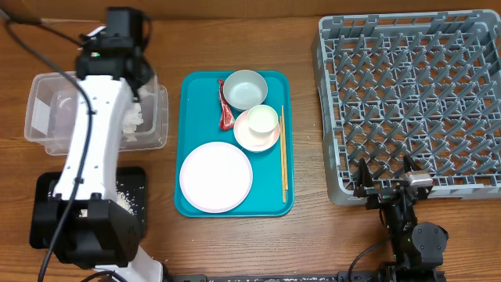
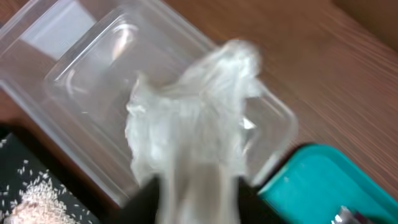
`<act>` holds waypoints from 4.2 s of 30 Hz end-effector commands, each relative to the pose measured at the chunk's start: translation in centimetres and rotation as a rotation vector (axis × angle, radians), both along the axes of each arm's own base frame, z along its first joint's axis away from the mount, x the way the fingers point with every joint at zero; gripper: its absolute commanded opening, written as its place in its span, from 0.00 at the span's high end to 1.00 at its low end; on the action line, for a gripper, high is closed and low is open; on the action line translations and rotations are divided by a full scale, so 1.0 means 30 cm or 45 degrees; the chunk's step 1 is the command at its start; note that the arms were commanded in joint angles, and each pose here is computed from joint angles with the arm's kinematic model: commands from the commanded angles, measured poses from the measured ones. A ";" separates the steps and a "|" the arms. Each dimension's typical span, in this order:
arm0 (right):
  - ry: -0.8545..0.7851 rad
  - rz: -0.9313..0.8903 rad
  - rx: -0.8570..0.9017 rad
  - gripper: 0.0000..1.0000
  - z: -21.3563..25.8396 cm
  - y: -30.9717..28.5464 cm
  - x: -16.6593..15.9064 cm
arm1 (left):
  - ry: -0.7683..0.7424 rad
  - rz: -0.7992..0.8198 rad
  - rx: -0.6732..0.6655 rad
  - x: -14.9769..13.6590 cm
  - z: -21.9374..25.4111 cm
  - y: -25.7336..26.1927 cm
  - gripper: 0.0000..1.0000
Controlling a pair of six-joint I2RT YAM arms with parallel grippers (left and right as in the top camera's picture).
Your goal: Sort waste into correct bins and load items into the dishwasher
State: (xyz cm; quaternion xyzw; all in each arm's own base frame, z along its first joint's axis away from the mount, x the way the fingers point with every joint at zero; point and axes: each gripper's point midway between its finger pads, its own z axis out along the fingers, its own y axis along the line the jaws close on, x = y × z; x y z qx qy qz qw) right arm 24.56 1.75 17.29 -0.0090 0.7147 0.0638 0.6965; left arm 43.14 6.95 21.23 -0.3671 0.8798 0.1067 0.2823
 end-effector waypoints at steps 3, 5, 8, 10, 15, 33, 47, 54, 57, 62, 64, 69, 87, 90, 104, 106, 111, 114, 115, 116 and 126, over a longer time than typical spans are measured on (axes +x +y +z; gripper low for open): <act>-0.007 0.001 -0.004 0.00 -0.005 0.002 0.000 | 0.079 0.079 -0.151 -0.025 -0.085 0.071 0.00; -0.007 0.001 -0.004 0.00 -0.005 0.002 0.000 | 0.093 0.083 -0.189 -0.035 -0.093 0.076 0.00; -0.007 0.001 -0.004 0.00 -0.005 0.002 0.000 | 0.142 0.066 -0.240 -0.064 -0.107 0.059 0.00; -0.007 0.001 -0.004 0.00 -0.005 0.002 0.000 | 0.158 0.027 -0.271 -0.076 -0.103 0.031 0.03; -0.007 0.001 -0.004 0.00 -0.005 0.002 0.000 | 0.117 -0.178 -0.396 -0.089 -0.032 -0.109 0.03; -0.007 0.001 -0.004 0.00 -0.005 0.002 0.000 | 0.099 -0.539 -0.460 -0.195 0.096 -0.445 0.00; -0.007 0.001 -0.004 0.00 -0.005 0.002 0.000 | 0.188 -0.519 -0.472 -0.203 0.039 -0.446 0.00; -0.007 0.001 -0.004 0.00 -0.005 0.002 0.000 | 0.181 -0.511 -0.447 -0.197 0.040 -0.435 0.00; -0.007 0.001 -0.004 0.00 -0.005 0.002 0.000 | 0.174 -0.439 -0.297 -0.184 0.044 -0.356 0.00; -0.007 0.001 -0.004 0.00 -0.005 0.002 0.000 | 0.147 -0.276 -0.237 -0.175 0.050 -0.224 0.00; -0.007 0.001 -0.004 0.00 -0.005 0.002 0.000 | 0.138 -0.202 -0.255 -0.177 0.049 -0.160 0.00; -0.007 0.001 -0.004 0.00 -0.005 0.002 0.000 | 0.155 -0.016 -0.265 -0.222 0.042 0.021 0.00; -0.007 0.001 -0.004 0.00 -0.005 0.002 0.000 | 0.157 0.172 -0.285 -0.284 0.036 0.191 0.00; -0.007 0.001 -0.004 0.00 -0.005 0.002 0.000 | 0.157 0.172 -0.284 -0.284 0.036 0.191 0.00; -0.007 0.001 -0.004 0.00 -0.005 0.002 0.000 | 0.157 0.172 -0.284 -0.284 0.036 0.191 0.00; -0.007 0.001 -0.004 0.00 -0.005 0.002 0.000 | 0.157 0.172 -0.285 -0.284 0.036 0.191 0.00; -0.007 -0.009 -0.005 0.00 -0.005 -0.003 0.000 | 0.157 0.172 -0.284 -0.284 0.036 0.191 0.00; -0.013 0.036 -0.003 0.00 -0.002 0.018 -0.002 | 0.157 0.172 -0.285 -0.284 0.036 0.191 0.00; -0.019 0.081 -0.002 0.00 0.003 0.038 -0.005 | 0.157 0.172 -0.285 -0.284 0.036 0.190 0.00; -0.035 0.143 -0.002 0.00 0.013 0.065 -0.010 | 0.157 0.172 -0.285 -0.284 0.036 0.190 0.00; -0.362 1.397 -0.193 0.00 0.139 0.478 -0.385 | 0.157 0.172 -0.285 -0.284 0.036 0.190 0.00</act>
